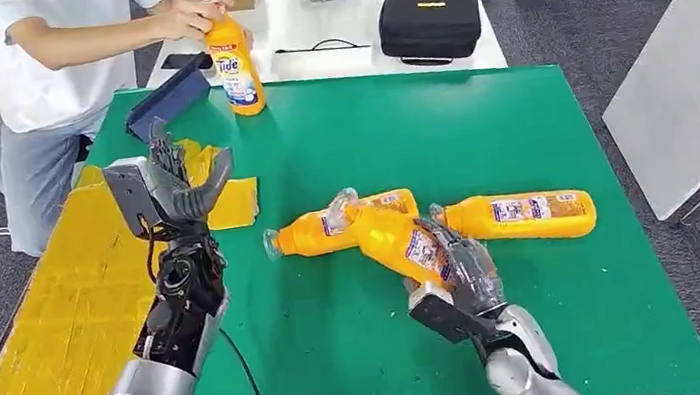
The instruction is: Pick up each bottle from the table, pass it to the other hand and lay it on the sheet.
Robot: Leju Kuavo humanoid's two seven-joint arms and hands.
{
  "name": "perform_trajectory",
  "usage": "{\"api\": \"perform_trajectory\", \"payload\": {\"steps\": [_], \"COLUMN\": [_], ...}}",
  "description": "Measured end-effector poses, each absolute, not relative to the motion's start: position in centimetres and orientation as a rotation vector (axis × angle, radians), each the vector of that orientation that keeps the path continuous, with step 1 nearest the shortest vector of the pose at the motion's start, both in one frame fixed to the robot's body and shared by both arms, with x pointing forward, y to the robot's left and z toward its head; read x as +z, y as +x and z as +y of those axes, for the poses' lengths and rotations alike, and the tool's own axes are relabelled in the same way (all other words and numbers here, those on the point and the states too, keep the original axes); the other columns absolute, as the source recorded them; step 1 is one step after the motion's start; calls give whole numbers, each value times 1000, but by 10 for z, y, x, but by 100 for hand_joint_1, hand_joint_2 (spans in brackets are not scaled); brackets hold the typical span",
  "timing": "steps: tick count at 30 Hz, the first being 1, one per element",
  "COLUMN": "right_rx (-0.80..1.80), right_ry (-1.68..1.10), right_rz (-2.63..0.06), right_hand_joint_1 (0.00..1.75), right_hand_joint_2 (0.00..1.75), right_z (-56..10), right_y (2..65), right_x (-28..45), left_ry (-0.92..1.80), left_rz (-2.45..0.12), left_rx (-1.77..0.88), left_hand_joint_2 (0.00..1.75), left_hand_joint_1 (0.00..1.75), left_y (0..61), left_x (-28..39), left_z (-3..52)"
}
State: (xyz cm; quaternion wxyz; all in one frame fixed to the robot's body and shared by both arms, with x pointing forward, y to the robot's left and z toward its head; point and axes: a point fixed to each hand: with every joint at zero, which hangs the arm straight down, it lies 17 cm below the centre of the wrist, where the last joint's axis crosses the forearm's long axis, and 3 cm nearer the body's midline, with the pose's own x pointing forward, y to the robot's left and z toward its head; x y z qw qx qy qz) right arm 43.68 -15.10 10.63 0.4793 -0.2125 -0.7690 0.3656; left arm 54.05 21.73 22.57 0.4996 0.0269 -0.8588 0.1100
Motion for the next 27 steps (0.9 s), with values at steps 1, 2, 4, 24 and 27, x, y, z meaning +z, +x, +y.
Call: {"api": "perform_trajectory", "payload": {"steps": [1,2,4,24,27], "right_rx": [860,834,771,293,265], "right_ry": [-534,-546,-585,-717,-701], "right_rz": [-1904,-1925,-1971,-2331,-2347], "right_hand_joint_1": [175,175,175,175,175], "right_hand_joint_2": [175,175,175,175,175], "right_z": [-153,-156,-162,-196,-197], "right_y": [436,434,430,412,417], "right_x": [118,127,146,279,285], "left_ry": [66,64,57,11,11], "left_rz": [-2075,-2074,-2071,-2034,-2032], "left_rx": [264,262,257,229,229], "left_hand_joint_2": [175,175,175,175,175], "left_hand_joint_1": [0,0,0,0,0], "left_y": [541,541,541,545,545], "left_x": [225,224,224,215,215], "left_z": [217,216,212,186,186]}}
